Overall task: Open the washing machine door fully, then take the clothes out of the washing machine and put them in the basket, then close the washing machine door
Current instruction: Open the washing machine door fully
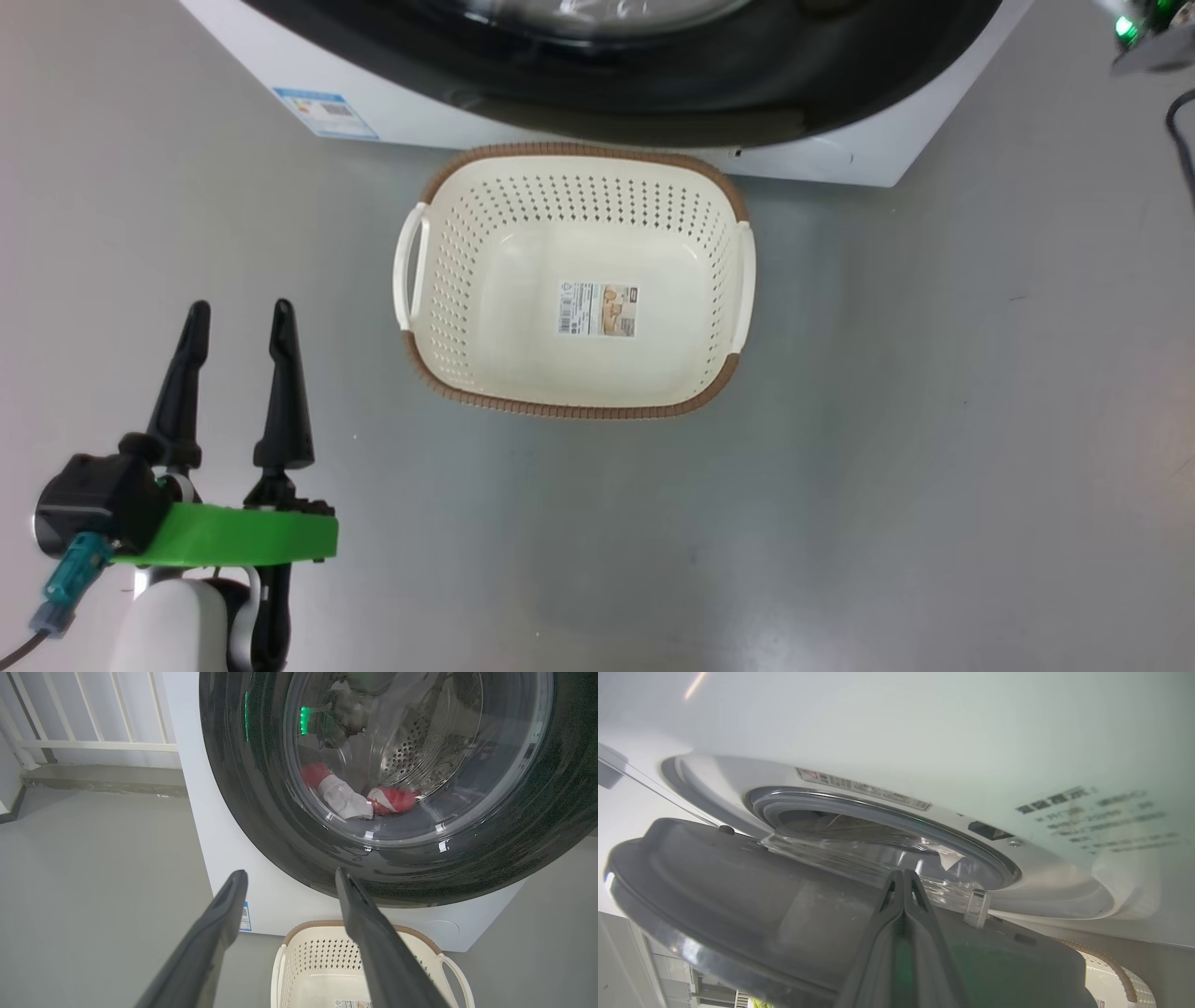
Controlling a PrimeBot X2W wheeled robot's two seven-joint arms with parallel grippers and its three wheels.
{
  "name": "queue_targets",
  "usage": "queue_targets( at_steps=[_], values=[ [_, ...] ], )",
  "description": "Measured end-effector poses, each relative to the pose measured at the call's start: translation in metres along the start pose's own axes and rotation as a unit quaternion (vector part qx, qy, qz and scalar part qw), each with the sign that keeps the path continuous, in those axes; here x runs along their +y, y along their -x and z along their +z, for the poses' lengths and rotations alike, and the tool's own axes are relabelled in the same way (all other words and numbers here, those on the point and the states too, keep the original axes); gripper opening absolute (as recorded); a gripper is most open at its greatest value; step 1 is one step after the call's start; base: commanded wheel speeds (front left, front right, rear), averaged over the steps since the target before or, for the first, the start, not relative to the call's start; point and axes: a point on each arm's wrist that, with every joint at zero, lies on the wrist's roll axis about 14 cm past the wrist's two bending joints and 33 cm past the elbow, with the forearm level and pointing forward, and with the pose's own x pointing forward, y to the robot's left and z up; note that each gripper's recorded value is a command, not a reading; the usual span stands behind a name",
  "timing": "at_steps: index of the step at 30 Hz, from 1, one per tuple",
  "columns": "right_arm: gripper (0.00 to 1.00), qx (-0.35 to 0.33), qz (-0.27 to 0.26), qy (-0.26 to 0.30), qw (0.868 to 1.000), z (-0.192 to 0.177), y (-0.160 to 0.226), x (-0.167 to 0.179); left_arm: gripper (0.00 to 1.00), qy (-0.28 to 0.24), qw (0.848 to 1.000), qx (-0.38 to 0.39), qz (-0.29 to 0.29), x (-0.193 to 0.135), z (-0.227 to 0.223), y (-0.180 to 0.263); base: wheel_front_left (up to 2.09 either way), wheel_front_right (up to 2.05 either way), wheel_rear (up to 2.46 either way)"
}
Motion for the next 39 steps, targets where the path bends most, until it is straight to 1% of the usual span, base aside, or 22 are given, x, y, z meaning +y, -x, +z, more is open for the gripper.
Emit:
queue_targets(
  at_steps=[7,19,25,33,36,37,38,39],
  values=[
    [0.00,0.038,0.011,-0.018,0.999,-0.025,0.013,0.008,1.00,0.003,1.000,-0.011,-0.006,-0.005,0.009,0.002,0.00,0.00,0.00],
    [0.00,0.080,0.014,-0.021,0.997,-0.055,0.032,0.018,1.00,0.007,1.000,-0.017,-0.012,-0.010,0.016,0.011,0.00,0.00,0.00],
    [0.00,0.081,0.016,-0.021,0.996,-0.061,0.037,0.022,1.00,0.008,1.000,-0.018,-0.013,-0.010,0.018,0.015,0.00,0.00,0.00],
    [0.00,0.054,0.026,-0.011,0.998,-0.058,0.046,0.032,1.00,0.009,1.000,-0.017,-0.014,-0.011,0.018,0.021,0.00,0.00,0.00],
    [0.38,0.040,0.030,-0.010,0.999,-0.054,0.051,0.035,1.00,0.010,1.000,-0.019,-0.016,-0.013,0.020,0.020,0.00,0.00,0.00],
    [0.61,0.038,0.032,-0.008,0.999,-0.053,0.053,0.036,1.00,0.011,1.000,-0.020,-0.017,-0.014,0.020,0.019,0.00,0.00,0.00],
    [1.00,0.034,0.034,-0.004,0.999,-0.052,0.054,0.038,1.00,0.011,1.000,-0.020,-0.019,-0.015,0.020,0.019,0.00,0.00,0.00],
    [1.00,0.031,0.037,-0.001,0.999,-0.052,0.056,0.041,1.00,0.012,1.000,-0.020,-0.020,-0.015,0.020,0.019,0.00,0.00,0.00]
  ],
)
